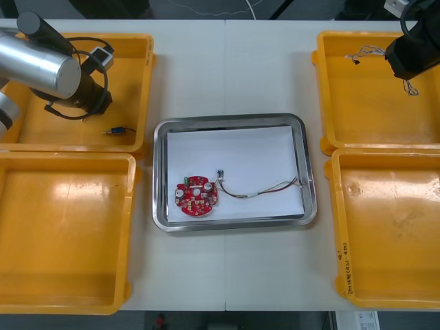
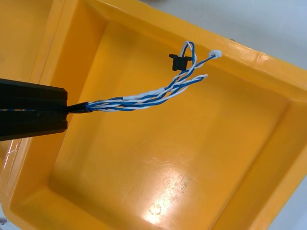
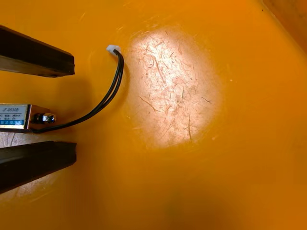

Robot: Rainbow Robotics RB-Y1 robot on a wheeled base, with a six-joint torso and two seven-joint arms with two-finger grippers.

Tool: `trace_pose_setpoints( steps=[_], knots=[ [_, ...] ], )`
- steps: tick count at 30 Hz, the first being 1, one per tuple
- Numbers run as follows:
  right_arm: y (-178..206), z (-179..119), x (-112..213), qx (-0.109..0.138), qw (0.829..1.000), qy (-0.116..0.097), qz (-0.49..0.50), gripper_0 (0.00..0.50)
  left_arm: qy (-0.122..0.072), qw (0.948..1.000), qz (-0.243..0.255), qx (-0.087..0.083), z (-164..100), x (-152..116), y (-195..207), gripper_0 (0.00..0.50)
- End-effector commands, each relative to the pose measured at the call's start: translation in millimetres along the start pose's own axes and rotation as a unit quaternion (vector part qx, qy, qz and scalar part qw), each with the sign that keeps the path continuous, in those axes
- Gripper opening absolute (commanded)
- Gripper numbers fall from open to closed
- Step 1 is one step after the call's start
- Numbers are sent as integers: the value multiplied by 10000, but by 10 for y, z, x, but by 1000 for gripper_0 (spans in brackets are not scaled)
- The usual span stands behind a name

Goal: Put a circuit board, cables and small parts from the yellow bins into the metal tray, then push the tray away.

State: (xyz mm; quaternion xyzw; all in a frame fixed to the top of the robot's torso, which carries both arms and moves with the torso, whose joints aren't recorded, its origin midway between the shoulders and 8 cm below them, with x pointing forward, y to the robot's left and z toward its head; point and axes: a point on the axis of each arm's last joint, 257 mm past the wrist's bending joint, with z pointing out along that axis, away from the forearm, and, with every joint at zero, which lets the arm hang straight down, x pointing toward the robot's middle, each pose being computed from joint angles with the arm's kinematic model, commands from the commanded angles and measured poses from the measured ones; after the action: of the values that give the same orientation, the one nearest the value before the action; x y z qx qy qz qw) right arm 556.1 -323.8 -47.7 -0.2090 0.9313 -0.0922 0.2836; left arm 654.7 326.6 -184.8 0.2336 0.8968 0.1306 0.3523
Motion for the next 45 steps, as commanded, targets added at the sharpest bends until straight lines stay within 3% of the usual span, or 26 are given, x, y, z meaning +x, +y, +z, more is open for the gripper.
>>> trace_pose_setpoints(
  steps=[1,12,25,37,45],
  knots=[
    [-262,-339,-181,278,9988,-368,152,0,123,9988,466,-53,-16,135,150,424],
    [-293,-355,-175,262,9987,-405,171,0,230,9990,350,125,-277,36,168,500],
    [-321,-387,-193,282,9985,-445,151,2,352,9982,272,411,-455,20,152,500],
    [-335,-387,-187,309,9985,-432,117,0,783,9940,335,685,-700,56,128,500],
    [-358,-388,-175,356,9985,-410,100,1,947,9921,267,775,-787,37,201,500]
  ],
)
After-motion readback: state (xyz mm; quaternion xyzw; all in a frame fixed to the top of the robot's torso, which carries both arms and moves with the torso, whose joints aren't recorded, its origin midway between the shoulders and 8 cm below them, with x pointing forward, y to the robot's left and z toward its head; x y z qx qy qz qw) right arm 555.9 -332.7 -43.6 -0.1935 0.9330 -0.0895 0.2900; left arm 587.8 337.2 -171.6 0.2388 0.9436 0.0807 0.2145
